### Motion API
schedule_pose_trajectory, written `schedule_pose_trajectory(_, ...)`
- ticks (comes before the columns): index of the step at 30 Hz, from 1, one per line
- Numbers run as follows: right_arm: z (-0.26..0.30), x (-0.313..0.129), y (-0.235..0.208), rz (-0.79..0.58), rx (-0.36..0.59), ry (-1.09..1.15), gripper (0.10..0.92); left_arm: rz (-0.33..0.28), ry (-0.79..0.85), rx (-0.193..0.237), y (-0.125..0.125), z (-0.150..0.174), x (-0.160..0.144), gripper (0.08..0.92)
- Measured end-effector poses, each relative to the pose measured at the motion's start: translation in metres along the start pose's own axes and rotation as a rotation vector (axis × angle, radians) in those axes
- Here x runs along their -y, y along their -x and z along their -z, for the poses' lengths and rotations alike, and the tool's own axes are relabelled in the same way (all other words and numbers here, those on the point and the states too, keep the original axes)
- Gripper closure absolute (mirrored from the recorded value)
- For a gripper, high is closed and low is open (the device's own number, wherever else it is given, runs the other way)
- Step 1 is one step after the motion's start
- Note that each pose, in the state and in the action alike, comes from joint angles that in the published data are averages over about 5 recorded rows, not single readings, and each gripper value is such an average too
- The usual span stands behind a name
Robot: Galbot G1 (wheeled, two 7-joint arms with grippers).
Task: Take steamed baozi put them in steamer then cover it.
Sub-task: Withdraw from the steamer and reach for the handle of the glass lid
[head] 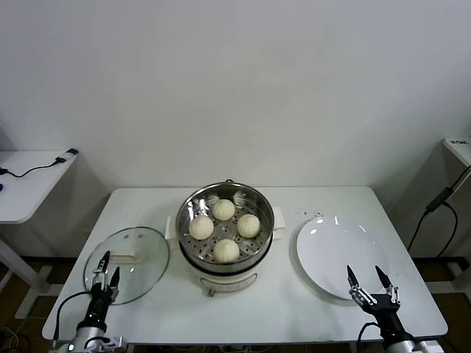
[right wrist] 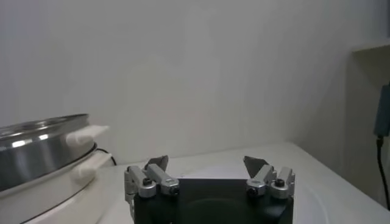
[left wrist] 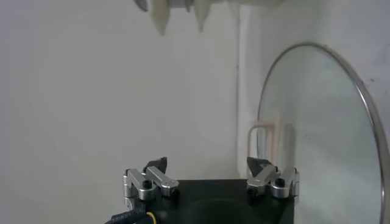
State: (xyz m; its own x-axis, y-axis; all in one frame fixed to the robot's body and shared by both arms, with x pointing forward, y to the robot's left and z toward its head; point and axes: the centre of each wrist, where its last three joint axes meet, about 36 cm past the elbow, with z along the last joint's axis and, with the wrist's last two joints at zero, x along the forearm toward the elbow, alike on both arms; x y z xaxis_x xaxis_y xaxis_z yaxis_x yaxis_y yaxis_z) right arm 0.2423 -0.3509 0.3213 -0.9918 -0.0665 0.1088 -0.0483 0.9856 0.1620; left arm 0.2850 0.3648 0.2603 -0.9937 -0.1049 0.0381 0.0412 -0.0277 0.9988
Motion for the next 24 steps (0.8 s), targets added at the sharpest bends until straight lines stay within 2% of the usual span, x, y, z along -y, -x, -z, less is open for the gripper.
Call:
schedule_pose_trajectory(14, -0.007, -0.008, -0.008, 0.009, -0.03, -0.002, 0.2, 0.008, 0.085, -0.012, 0.046, -0.02, 0.02, 0.177)
schedule_pose_trajectory(24, -0.006, -0.012, -0.01, 0.01, -0.029, 0.0, 0.2, 0.001, 0.1, -0.006, 0.067, -0.025, 0.025, 0.177)
